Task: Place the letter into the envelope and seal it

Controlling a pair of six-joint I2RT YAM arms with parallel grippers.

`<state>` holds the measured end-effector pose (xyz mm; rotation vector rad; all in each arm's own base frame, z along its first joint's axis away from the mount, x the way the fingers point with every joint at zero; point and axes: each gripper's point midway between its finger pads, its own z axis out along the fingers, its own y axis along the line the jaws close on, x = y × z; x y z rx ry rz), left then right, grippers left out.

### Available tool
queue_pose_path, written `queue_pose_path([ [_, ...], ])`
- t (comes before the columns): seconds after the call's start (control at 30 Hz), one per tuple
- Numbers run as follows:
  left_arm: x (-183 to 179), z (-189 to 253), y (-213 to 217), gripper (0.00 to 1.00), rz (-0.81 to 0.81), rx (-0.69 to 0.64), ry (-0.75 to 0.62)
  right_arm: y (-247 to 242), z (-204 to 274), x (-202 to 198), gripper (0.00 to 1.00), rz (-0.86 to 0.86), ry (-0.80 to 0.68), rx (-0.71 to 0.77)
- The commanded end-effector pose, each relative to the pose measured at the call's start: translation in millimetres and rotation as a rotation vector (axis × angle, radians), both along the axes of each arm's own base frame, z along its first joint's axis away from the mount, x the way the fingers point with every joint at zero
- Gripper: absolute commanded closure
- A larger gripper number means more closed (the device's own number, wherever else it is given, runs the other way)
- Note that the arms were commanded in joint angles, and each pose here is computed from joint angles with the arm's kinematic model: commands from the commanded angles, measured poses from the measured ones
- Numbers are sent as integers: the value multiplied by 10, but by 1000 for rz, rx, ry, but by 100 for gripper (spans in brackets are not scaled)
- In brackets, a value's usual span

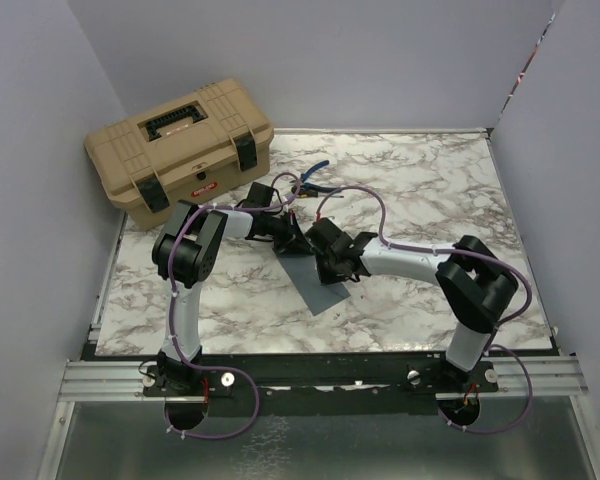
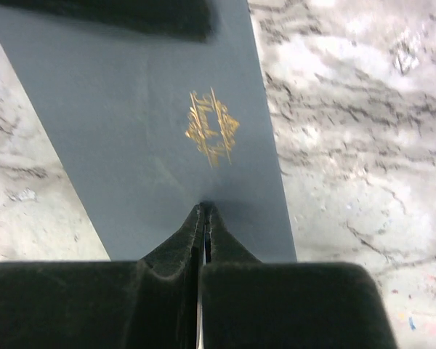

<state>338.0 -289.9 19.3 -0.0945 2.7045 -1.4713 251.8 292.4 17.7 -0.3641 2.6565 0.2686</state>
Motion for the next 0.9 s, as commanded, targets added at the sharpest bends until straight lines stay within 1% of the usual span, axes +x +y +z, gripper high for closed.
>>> queue_pose_path([
  [0.0,-126,-806,437,100,73,285,66,-618,-293,-566,98,-7,193,-216],
  [0.13,-99,-777,422,100,73,279,57,-698,-225,-620,98,-15,199,-231],
  [0.23,-66,-669,377,100,66,251,43,-628,-41,-511,98,-41,154,-204],
  [0.3,-20,-512,308,100,54,210,19,-471,165,-370,98,-47,100,-142],
  [0.43,170,-75,202,93,61,136,-93,-124,560,-68,97,-38,-14,-10],
  [0.53,270,222,138,89,69,88,-166,32,618,91,97,-46,-50,22],
  [0.63,346,386,141,89,87,87,-223,121,544,197,97,-40,-58,9],
  [0.7,400,369,182,92,118,118,-241,153,493,296,97,-35,-81,-3],
  [0.8,475,279,267,100,165,181,-266,197,450,477,96,-29,-120,-10],
  [0.87,502,206,287,100,176,207,-274,246,410,604,95,-24,-133,-5],
])
